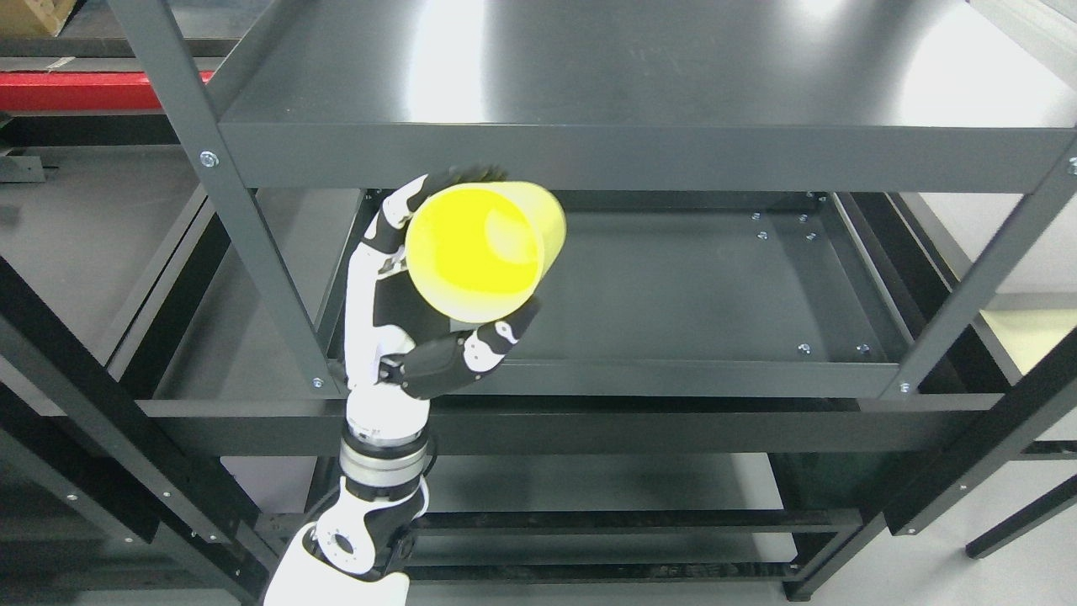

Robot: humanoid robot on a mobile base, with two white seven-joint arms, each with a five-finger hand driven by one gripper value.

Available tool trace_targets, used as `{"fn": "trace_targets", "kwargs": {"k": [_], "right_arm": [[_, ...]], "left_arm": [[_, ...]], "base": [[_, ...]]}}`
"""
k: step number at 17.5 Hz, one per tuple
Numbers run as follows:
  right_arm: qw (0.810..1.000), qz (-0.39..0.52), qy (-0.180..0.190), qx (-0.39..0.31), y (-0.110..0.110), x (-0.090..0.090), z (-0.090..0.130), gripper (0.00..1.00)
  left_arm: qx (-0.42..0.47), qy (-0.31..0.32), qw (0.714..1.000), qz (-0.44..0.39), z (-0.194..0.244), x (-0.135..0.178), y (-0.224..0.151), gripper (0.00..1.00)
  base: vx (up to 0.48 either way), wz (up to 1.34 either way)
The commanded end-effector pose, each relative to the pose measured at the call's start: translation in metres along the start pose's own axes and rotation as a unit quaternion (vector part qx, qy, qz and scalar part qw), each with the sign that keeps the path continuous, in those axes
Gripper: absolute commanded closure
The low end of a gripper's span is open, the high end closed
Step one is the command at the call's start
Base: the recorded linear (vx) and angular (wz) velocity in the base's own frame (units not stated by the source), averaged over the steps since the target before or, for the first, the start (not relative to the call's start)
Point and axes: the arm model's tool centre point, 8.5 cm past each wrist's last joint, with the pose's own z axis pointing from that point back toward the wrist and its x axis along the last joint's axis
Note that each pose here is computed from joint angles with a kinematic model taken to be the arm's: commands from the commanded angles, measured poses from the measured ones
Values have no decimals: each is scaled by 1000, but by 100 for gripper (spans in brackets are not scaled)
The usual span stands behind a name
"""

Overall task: Place yellow IKEA cup on middle right shelf
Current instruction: 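Raise the left arm and carry the cup onto the upper shelf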

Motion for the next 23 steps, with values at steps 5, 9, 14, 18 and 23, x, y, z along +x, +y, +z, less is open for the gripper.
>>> {"fn": "trace_targets", "kwargs": {"k": [5,9,14,18,23], "right_arm": [[1000,-2,7,-6,-10,-9,-1,1],[1000,-2,7,-6,-10,-9,-1,1],[1000,-2,7,-6,-10,-9,-1,1],[1000,-2,7,-6,-10,-9,-1,1],[1000,-2,7,-6,-10,-9,-1,1]], "left_arm": [[-124,-48,990,56,-99,4,-64,100],[-118,-37,989,86,-153,11,-71,100],[-55,123,985,108,-204,-9,-76,100],[-56,268,956,108,-209,-32,-81,100],[-34,365,917,159,-203,-52,-89,100]], "base": [[44,148],[21,112],[16,70],[10,57],[-6,-29]]}}
